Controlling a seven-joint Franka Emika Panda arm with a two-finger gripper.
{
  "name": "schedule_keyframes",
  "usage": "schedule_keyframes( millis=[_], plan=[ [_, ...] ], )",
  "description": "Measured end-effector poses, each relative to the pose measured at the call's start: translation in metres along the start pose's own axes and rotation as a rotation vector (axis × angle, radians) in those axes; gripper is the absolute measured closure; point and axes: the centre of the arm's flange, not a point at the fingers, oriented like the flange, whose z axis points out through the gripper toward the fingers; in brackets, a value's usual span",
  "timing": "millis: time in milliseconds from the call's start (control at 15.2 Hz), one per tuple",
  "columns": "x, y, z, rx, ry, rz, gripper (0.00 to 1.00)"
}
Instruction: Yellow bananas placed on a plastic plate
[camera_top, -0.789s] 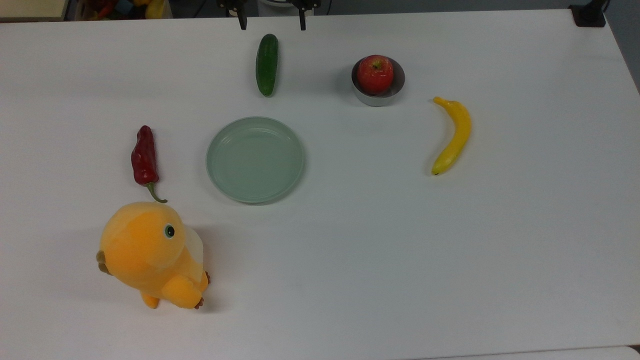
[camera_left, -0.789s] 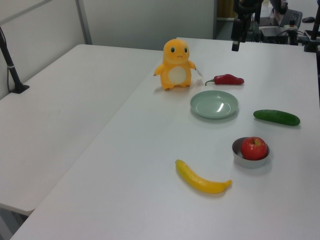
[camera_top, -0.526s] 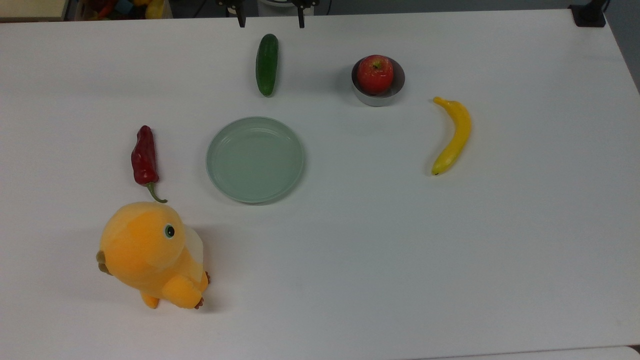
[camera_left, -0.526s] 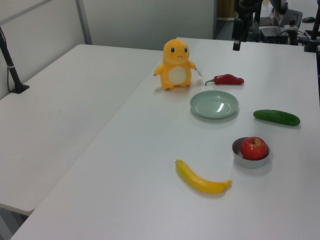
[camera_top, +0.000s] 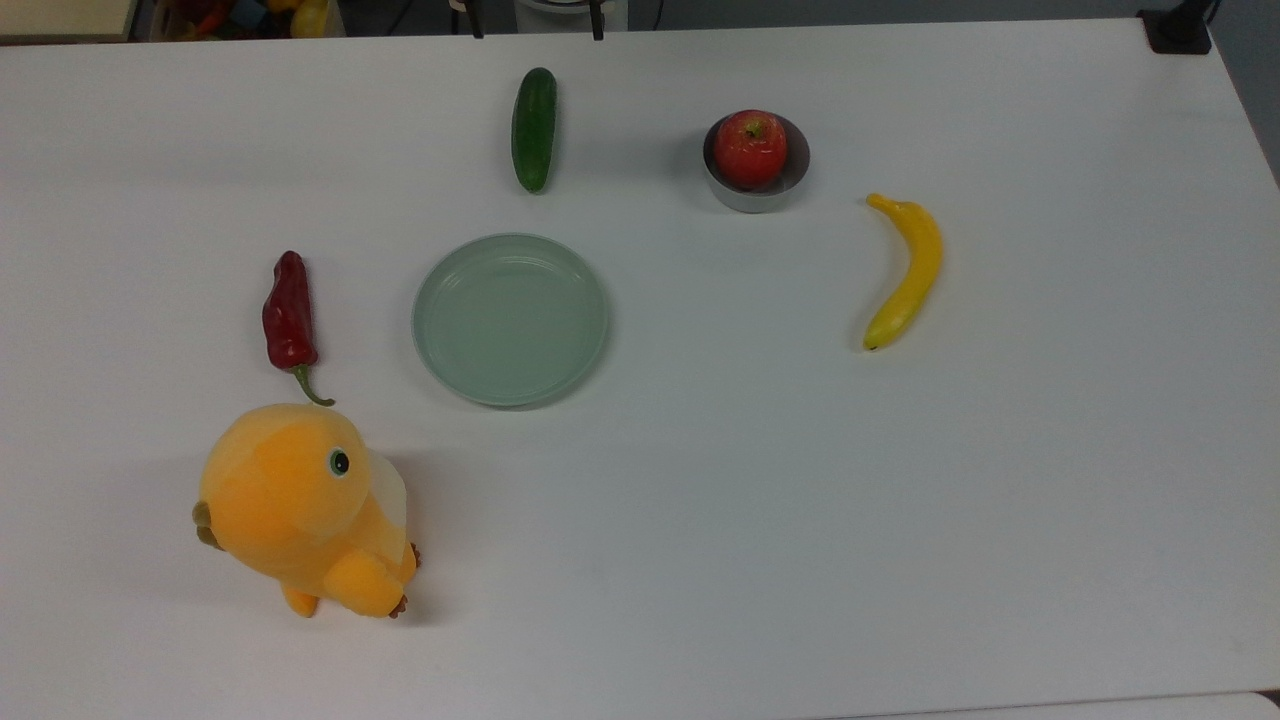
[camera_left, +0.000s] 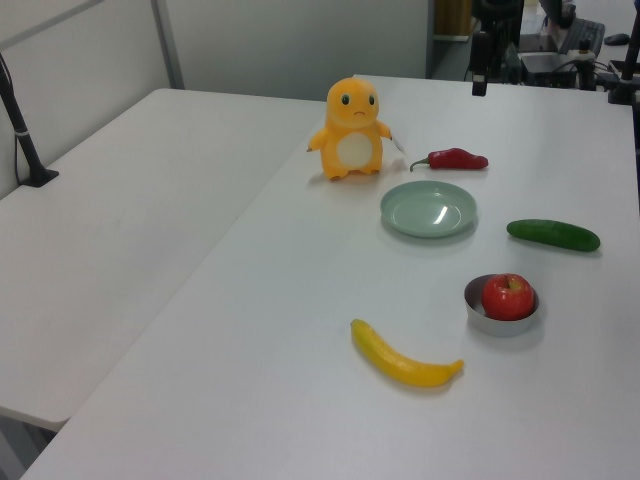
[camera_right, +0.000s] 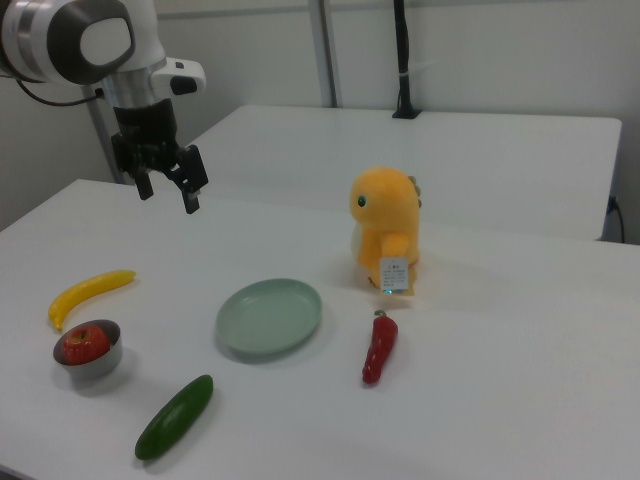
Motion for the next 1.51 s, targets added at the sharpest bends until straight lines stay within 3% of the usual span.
schedule_keyframes(
  millis=[658, 1184, 1513],
  plan=[
    [0.024, -0.017, 0.02, 0.005, -0.025, -0.003, 0.0],
    [0.041, -0.163, 0.088, 0.018, 0.002, 0.155, 0.0],
    [0.037, -0.253, 0.146, 0.043, 0.036, 0.255, 0.0]
  ],
)
